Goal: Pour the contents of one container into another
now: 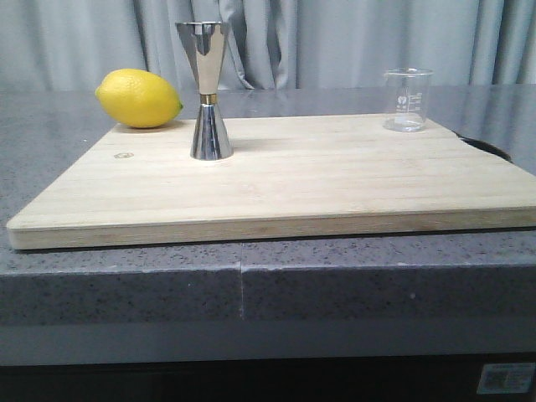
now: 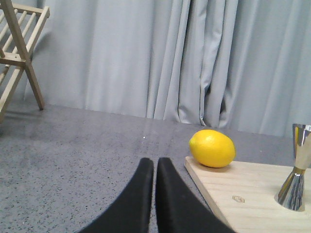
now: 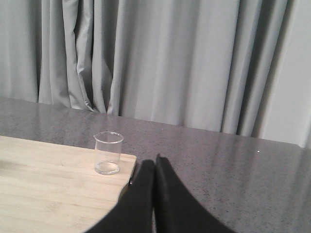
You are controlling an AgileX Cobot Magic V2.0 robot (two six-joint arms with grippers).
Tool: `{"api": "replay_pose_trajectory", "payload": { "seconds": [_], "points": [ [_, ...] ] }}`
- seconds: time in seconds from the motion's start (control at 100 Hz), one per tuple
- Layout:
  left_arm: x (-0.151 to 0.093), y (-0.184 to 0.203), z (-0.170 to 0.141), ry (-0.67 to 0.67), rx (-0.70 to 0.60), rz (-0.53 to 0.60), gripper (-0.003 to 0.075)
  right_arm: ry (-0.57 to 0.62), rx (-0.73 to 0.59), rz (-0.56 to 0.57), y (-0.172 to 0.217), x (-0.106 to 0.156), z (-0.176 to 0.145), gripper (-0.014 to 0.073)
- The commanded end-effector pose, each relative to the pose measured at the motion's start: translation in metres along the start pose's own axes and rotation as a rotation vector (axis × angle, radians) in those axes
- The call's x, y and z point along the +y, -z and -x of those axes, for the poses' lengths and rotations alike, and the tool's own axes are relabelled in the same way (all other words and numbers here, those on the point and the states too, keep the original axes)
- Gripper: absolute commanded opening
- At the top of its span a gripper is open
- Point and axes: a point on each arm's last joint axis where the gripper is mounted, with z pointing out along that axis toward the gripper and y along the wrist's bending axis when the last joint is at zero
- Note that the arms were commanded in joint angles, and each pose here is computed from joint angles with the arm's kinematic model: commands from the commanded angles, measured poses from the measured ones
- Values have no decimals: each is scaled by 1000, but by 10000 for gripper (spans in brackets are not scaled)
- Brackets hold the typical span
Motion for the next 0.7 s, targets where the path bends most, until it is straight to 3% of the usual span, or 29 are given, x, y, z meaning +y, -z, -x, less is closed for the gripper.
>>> {"api": "replay_pose_trajectory", "payload": {
  "seconds": [0.0, 0.2, 0.45, 0.69],
  "points": [
    [0, 1, -2, 67, -54, -15, -19, 6, -21, 10, 0, 0, 8, -70],
    [2, 4, 1, 21, -97, 4, -19, 6, -21, 10, 0, 0, 8, -70],
    [4, 4, -11, 13, 38, 30, -19, 6, -21, 10, 0, 0, 8, -70],
    [4, 4, -12, 13, 42, 31, -19, 6, -21, 10, 0, 0, 8, -70]
  ]
}}
